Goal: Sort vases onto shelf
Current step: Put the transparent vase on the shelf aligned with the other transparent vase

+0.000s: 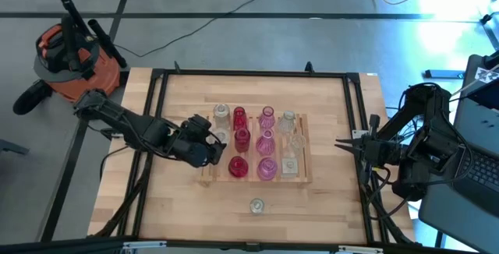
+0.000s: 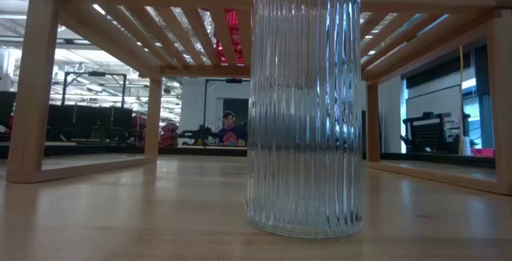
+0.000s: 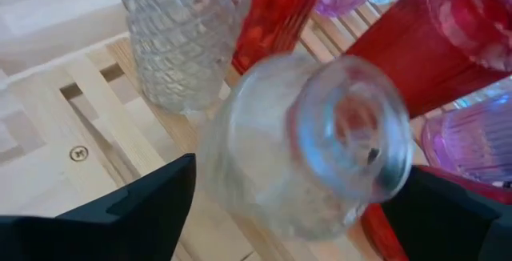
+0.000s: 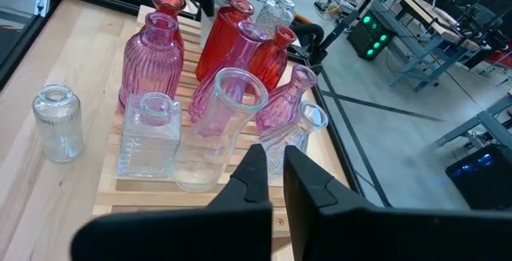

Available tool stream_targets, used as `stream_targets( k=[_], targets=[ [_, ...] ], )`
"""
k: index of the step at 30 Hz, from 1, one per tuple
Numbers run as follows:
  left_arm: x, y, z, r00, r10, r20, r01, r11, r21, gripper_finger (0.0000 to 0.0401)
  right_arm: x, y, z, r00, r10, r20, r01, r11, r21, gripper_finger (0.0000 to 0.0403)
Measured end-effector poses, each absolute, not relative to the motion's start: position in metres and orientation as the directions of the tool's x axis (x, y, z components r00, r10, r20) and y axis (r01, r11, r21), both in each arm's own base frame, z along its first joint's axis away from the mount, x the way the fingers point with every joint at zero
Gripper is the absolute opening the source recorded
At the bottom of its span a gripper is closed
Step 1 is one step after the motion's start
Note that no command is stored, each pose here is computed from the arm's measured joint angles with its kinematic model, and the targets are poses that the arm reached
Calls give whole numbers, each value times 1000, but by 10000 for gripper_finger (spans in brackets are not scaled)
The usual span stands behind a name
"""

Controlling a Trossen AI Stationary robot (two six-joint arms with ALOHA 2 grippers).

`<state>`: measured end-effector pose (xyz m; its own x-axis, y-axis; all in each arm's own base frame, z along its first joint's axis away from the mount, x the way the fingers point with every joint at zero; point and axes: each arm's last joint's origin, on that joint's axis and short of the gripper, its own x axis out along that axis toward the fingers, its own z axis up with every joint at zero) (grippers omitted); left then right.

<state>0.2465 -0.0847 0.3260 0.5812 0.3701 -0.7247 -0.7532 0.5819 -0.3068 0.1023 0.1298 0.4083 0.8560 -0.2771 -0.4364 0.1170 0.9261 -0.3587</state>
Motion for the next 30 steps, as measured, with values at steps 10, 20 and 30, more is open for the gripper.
stream_targets(
  k=[10,20,30],
  targets=[
    [240,-78,331,581,372,-724,-768,546,-336,382,102,130,408,857,-276,-435,118,927,-355,1],
    [231,-72,343,616,322,-719,-754,504,-421,380,106,135,406,855,-282,-435,117,923,-368,1],
    [227,-70,349,645,318,-695,-742,479,-469,380,109,141,403,850,-289,-440,112,916,-385,1]
  ],
)
